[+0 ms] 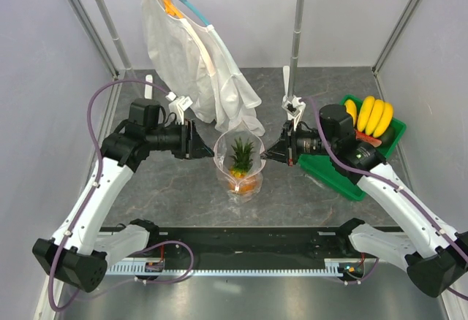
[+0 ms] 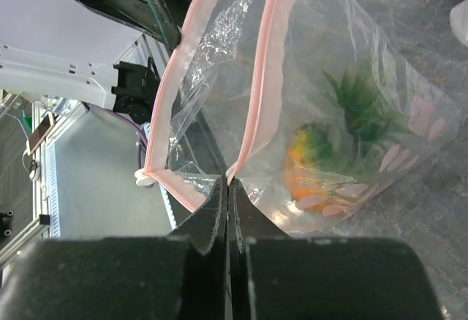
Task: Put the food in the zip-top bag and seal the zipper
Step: Adjust the zipper food storage bag at the center of the board.
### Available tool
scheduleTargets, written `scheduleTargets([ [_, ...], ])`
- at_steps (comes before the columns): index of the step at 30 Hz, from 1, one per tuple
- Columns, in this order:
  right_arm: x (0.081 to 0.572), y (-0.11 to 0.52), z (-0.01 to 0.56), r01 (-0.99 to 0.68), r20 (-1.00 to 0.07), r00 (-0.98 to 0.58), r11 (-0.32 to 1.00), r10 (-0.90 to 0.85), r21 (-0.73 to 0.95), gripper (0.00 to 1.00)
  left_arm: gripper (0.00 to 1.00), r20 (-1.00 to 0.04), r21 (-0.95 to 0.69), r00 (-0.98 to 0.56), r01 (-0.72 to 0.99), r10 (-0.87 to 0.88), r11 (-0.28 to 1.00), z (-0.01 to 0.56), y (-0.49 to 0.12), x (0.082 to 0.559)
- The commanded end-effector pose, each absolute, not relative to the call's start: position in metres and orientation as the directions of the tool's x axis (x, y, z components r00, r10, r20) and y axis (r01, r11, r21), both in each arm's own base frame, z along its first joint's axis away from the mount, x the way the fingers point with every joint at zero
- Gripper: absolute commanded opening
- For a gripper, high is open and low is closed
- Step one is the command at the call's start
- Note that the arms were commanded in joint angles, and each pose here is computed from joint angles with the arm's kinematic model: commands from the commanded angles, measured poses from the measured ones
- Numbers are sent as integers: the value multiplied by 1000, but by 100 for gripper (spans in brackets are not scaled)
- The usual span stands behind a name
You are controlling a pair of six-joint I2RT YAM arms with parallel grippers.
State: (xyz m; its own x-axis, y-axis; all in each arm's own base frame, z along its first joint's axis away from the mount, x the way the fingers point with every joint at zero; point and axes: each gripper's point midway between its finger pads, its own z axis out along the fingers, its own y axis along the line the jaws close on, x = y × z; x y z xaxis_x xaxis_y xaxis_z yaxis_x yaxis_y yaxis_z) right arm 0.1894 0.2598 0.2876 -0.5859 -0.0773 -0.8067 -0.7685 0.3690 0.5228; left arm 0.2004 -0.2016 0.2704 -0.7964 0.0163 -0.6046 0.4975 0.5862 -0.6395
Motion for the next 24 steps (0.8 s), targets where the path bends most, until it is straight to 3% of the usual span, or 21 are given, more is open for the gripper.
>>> scheduleTargets([
  [1, 184, 260, 285, -778, -809, -582, 347, -86, 523, 0, 47, -613, -660, -790, 517, 6, 545, 282, -213, 204],
  [6, 183, 259, 293, -786, -820, -569, 340, -68, 517, 0, 55, -667, -644, -745, 556, -29, 525, 310, -214, 207],
  [18, 185, 264, 313, -777, -816, -577, 319, -17, 543, 0, 56, -637, -687, -771, 573, 9, 446, 315, -242, 198],
  [24, 184, 262, 316, -774, -817, -576, 324, -4, 544, 0, 33, -625, -665, -779, 563, 47, 490, 297, -243, 196],
])
